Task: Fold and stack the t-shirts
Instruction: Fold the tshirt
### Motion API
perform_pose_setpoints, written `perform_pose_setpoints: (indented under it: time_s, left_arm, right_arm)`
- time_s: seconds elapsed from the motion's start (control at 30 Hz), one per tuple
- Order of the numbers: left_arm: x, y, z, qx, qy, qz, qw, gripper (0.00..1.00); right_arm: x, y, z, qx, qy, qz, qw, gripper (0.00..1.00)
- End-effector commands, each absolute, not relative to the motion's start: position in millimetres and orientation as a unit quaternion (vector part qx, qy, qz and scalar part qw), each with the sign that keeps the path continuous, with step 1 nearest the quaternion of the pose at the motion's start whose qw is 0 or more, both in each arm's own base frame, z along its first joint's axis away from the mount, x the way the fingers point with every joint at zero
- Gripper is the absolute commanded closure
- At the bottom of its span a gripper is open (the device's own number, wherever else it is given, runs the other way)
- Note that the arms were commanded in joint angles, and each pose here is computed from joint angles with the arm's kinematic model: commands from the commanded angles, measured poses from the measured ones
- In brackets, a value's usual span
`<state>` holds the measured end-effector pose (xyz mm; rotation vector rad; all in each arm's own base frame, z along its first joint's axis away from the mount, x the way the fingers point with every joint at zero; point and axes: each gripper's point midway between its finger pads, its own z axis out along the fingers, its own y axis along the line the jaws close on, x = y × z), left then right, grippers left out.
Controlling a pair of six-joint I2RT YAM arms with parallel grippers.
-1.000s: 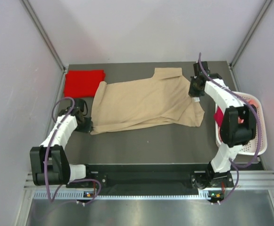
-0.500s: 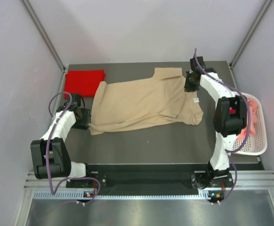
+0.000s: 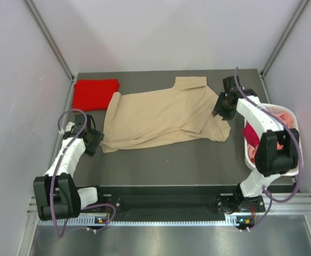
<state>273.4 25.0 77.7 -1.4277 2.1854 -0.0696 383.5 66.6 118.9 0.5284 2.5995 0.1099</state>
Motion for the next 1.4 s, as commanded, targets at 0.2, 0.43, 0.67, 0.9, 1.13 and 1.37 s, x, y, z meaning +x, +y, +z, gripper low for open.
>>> perform_pose_setpoints:
  time_s: [0.2,0.43,0.67,0.9,1.13,1.37]
  left_arm:
    - [256.0,18.5,56.1,-0.513,0.823,-0.03,0.241,0.33]
    - [246.1,39.3,70.3,-0.532,0.807,0.024,0.257,0.29]
    - [249.2,46.5,80.9,-0.54,0.791,0.023,0.287,0.28]
    - [256.6,52.3,78.7,-0.547,0.792,0.022,0.271,0.29]
    - [262.6,56.4,80.9,-0.545,0.791,0.024,0.278,0.29]
    - [272.7,61.6,88.7,-0.54,0.789,0.029,0.292,0.31]
  right_arm:
    - [341.0,33.3,81.2,0.142,0.966,-0.04,0.212,0.6]
    - [343.2,26.0,61.0,0.048,0.978,-0.035,0.202,0.61]
    - [335.4,33.2,48.4,0.058,0.981,0.047,0.178,0.67]
    - [322.5,44.9,39.6,0.045,0.981,0.081,0.169,0.66]
    - [317.3,45.1,33.2,0.061,0.982,0.08,0.158,0.67]
    - [309.8,20.0,36.6,0.135,0.979,0.012,0.151,0.69]
